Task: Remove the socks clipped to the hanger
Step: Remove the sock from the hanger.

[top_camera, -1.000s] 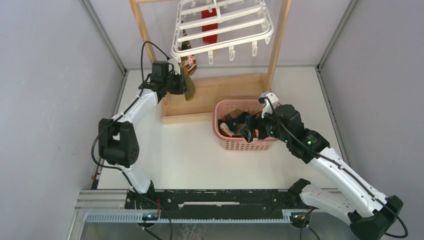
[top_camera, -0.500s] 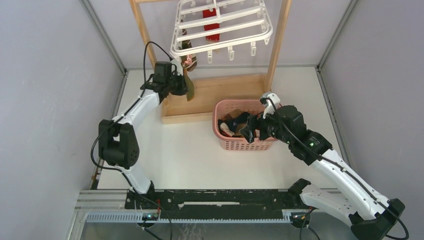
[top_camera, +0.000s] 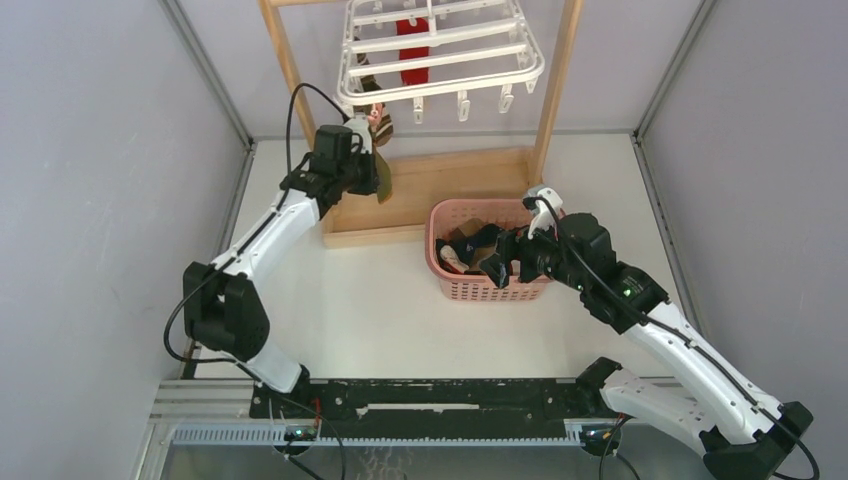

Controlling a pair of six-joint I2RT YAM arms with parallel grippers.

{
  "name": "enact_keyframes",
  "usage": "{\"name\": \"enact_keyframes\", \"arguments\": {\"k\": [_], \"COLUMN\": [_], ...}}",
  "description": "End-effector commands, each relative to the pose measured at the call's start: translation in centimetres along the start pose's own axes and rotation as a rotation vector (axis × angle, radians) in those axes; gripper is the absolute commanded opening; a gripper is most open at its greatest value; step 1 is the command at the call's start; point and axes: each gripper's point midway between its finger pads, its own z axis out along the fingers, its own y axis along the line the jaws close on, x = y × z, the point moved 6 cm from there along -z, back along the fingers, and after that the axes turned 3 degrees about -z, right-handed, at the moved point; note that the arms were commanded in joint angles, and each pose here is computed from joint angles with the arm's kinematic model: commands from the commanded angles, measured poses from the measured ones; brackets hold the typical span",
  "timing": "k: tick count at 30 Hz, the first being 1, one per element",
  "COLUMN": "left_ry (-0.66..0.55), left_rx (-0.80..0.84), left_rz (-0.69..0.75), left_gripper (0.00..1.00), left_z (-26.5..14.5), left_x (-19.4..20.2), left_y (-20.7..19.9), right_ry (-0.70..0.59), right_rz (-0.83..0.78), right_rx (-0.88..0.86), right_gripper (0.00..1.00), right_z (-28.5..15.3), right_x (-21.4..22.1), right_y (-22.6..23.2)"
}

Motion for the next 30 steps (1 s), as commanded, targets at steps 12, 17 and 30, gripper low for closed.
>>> {"name": "enact_keyframes", "arguments": {"k": [12, 17, 30], "left_ry": [-0.054, -0.058, -0.044], "left_rx": [0.048, 0.045, 0.075], "left_rz": [0.038, 0.056, 0.089], "left_gripper": [0.03, 0.03, 0.02], "left_z": [-4.1, -4.8, -5.9], "left_x": [0.4, 0.8, 2.4], "left_y": [-4.7, -5.6, -7.3], "right_ry": [-0.087, -0.093, -0.102], "right_rz": [0.026, 0.030, 0.037], "right_rx": [-0.049, -0.056, -0.064], "right_gripper": [0.91, 0.91, 0.90], "right_z": [-0.3, -0.3, -0.3], "right_x": [-1.4, -1.6, -1.7], "right_y": [1.0, 1.2, 1.3]}}
